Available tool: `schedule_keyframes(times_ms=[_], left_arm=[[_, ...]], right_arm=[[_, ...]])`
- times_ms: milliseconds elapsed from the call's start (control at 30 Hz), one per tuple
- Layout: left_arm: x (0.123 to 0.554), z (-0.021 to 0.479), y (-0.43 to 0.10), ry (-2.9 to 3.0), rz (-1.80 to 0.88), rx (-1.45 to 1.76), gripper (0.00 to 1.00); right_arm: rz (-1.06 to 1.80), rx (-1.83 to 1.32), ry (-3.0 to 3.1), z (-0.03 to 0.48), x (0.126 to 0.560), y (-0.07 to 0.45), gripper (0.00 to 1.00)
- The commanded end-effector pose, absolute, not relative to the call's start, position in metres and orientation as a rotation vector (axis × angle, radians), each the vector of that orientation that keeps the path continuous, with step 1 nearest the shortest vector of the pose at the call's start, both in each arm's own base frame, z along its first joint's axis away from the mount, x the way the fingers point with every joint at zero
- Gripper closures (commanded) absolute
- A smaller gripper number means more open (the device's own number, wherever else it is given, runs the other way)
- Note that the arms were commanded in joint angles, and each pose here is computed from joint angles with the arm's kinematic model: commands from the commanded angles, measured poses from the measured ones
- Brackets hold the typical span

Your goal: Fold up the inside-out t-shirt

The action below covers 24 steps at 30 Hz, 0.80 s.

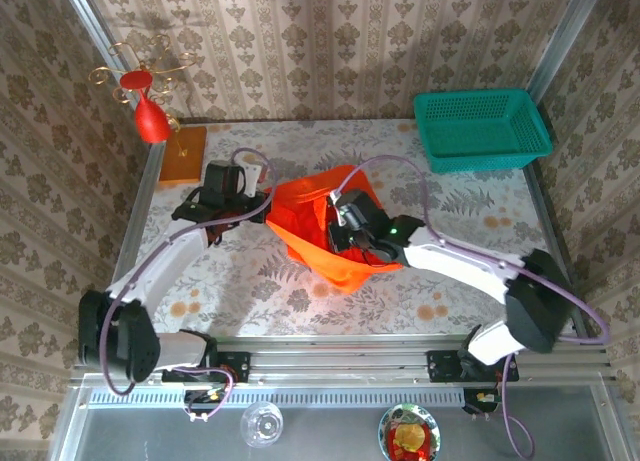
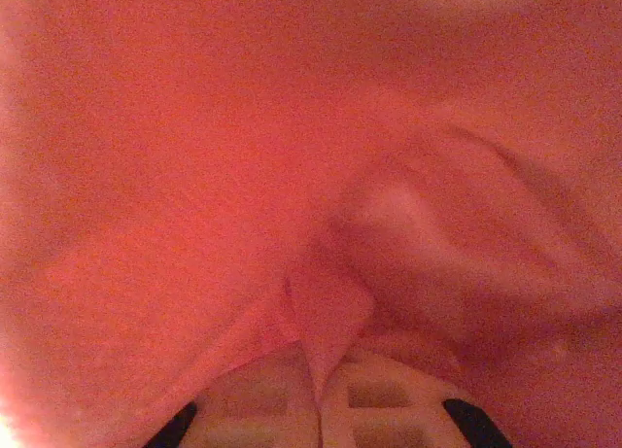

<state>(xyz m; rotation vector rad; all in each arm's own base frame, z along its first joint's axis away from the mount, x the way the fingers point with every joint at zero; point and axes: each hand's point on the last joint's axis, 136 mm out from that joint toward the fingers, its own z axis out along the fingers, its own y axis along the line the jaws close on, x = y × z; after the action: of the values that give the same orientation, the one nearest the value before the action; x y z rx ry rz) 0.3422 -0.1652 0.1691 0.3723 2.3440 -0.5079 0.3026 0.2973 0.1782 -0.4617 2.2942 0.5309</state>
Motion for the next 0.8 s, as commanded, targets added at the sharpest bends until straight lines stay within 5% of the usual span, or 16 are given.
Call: schedule_keyframes(times_ms=[0,467,767], left_arm=[[0.357,0.155,-0.162,2.327,-0.59,0.282,1.0],[0.373,0.079,-0.082,2.45,-0.643,-0.13,1.0],[0.363,0.101,0.001,2.299,-0.614,-0.449,1.0]], right_arm=[[0.653,-0.512,2.173,0.231,0.282,0.296,1.0],[0.719,-0.232,1.719,0.4,0.25,0.212,1.0],[0.353,0.27,1.836,0.348,0.263,0.103,1.0]])
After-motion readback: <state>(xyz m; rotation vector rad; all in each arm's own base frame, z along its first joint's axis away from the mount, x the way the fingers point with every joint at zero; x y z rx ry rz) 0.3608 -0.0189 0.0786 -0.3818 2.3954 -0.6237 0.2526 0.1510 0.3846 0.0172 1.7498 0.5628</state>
